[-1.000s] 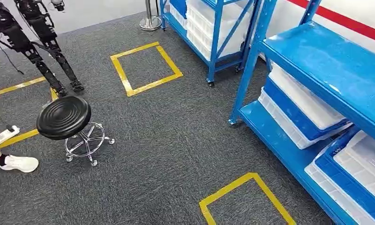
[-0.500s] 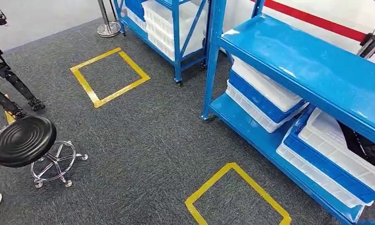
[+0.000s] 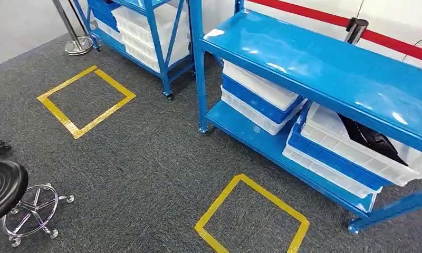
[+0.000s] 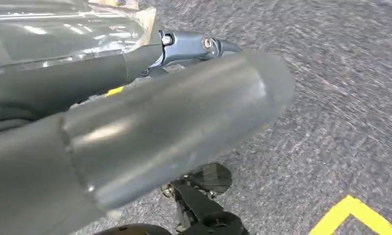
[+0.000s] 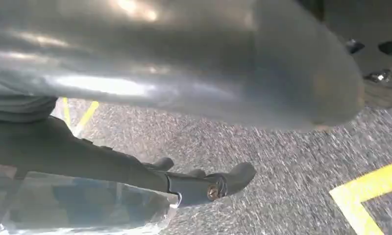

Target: Take the parts from the cabinet and place them on the table.

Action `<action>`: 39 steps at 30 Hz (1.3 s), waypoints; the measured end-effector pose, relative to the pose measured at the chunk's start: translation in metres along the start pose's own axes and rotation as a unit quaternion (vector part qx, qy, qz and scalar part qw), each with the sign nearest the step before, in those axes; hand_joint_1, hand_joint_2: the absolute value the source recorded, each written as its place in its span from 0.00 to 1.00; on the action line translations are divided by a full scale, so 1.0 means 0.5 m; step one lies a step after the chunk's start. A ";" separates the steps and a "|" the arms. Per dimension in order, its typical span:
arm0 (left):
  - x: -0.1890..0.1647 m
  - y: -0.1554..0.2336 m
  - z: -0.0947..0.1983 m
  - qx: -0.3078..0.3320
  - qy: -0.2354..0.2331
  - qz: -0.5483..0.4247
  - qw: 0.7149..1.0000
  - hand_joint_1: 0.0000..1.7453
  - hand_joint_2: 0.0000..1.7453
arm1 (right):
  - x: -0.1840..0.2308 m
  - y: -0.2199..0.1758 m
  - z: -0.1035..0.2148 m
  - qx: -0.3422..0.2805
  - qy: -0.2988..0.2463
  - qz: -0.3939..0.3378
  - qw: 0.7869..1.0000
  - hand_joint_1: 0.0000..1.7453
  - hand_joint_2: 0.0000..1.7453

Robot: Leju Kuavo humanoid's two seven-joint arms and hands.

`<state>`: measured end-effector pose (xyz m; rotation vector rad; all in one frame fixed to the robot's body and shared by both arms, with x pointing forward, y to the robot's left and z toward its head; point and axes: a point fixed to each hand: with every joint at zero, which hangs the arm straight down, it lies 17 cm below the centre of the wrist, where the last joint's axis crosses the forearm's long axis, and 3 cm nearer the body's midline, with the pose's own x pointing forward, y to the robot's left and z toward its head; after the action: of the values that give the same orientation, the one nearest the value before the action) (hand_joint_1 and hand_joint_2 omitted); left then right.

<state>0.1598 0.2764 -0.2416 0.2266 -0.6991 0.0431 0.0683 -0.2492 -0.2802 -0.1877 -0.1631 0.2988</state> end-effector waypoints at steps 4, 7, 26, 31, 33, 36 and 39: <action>0.001 -0.002 -0.001 -0.002 0.001 -0.002 1.000 0.00 0.00 | -0.003 -0.003 -0.001 -0.001 0.001 0.000 1.000 0.00 0.00; -0.010 -0.002 0.004 -0.003 0.007 -0.003 1.000 0.00 0.00 | -0.003 -0.003 -0.001 -0.001 0.001 0.002 1.000 0.00 0.00; -0.007 -0.009 0.004 -0.009 0.005 -0.005 1.000 0.00 0.00 | -0.016 -0.002 -0.001 -0.001 0.007 -0.002 1.000 0.00 0.00; 0.001 -0.008 0.000 -0.008 0.002 -0.005 1.000 0.00 0.00 | -0.012 -0.002 0.000 -0.001 0.006 -0.002 1.000 0.00 0.00; 0.004 -0.008 -0.001 -0.008 0.001 -0.005 1.000 0.00 0.00 | -0.012 -0.003 -0.001 -0.001 0.006 -0.001 1.000 0.00 0.00; -0.005 -0.008 0.002 -0.008 0.004 -0.005 1.000 0.00 0.00 | -0.008 -0.003 -0.001 -0.001 0.004 0.001 1.000 0.00 0.00; -0.009 -0.006 0.004 -0.006 0.006 -0.005 1.000 0.00 0.00 | -0.012 -0.003 -0.001 -0.001 0.005 0.002 1.000 0.00 0.00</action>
<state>0.1555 0.2732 -0.2436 0.2179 -0.6856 0.0300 0.0629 -0.2524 -0.2811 -0.1913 -0.1523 0.3026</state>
